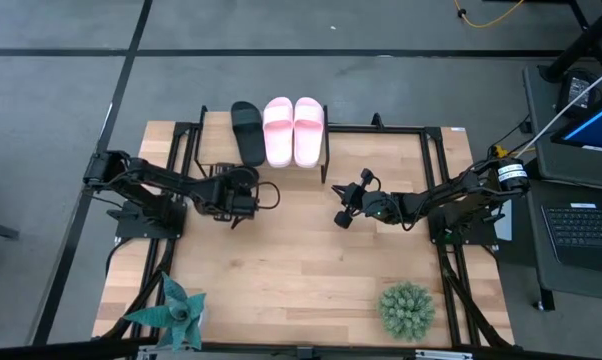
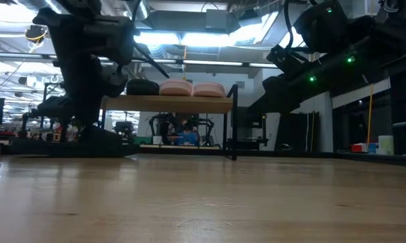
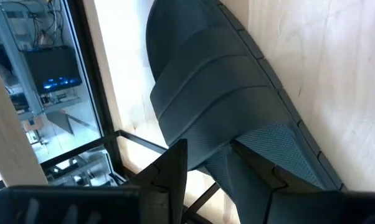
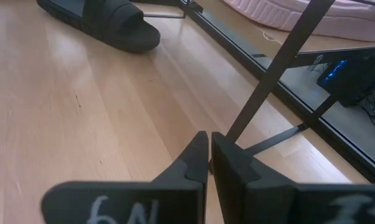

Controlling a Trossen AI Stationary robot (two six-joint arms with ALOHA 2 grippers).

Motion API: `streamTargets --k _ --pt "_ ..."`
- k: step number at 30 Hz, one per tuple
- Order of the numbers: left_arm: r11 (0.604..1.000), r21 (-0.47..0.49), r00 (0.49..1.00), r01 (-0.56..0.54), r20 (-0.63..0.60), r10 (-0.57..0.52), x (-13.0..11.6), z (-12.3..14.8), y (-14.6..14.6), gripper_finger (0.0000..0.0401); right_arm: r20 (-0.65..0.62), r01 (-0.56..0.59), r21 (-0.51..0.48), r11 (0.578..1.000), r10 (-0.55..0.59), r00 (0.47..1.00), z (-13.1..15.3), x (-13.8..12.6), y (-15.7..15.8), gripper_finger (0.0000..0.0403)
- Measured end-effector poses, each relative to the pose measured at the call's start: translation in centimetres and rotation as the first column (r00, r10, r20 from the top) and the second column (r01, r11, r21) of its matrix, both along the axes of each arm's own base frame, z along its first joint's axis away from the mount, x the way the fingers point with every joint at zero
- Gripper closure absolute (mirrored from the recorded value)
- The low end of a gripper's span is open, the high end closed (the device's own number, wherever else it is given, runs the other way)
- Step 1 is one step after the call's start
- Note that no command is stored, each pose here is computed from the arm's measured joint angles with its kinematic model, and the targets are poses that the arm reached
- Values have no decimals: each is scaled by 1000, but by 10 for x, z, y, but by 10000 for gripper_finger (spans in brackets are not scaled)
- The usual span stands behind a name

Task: Pick and place slides into the shelf
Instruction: Put the black slide on the shelf

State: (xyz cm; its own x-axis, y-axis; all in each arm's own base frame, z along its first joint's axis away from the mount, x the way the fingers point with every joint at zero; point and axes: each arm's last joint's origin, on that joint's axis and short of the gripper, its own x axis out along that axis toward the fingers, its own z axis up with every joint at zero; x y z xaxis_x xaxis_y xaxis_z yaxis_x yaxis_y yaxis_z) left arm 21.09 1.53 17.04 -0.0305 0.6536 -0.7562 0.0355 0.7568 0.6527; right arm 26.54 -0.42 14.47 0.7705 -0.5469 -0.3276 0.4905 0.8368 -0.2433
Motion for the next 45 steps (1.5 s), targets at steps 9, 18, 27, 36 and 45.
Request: streamTargets --k 9,18,27,36,45 --pt "999 -42 999 -32 15 33 0 -3 5 299 0 0 0 1000 0 1000 0 0 0 379" --pt "1000 18 1000 -1 -23 1 -7 -13 8 299 0 0 0 1000 0 1000 0 0 0 379" --pt "1000 28 1000 -2 -16 3 -6 -13 9 300 -1 -1 -2 1000 1 1000 0 0 0 379" --pt "1000 19 1000 0 -16 1 -6 -13 8 368 -2 -1 -3 1000 1 1000 0 0 0 379" --pt "999 6 999 37 -4 -37 -4 -11 -2 397 -7 -4 -10 1000 4 1000 0 0 0 379"
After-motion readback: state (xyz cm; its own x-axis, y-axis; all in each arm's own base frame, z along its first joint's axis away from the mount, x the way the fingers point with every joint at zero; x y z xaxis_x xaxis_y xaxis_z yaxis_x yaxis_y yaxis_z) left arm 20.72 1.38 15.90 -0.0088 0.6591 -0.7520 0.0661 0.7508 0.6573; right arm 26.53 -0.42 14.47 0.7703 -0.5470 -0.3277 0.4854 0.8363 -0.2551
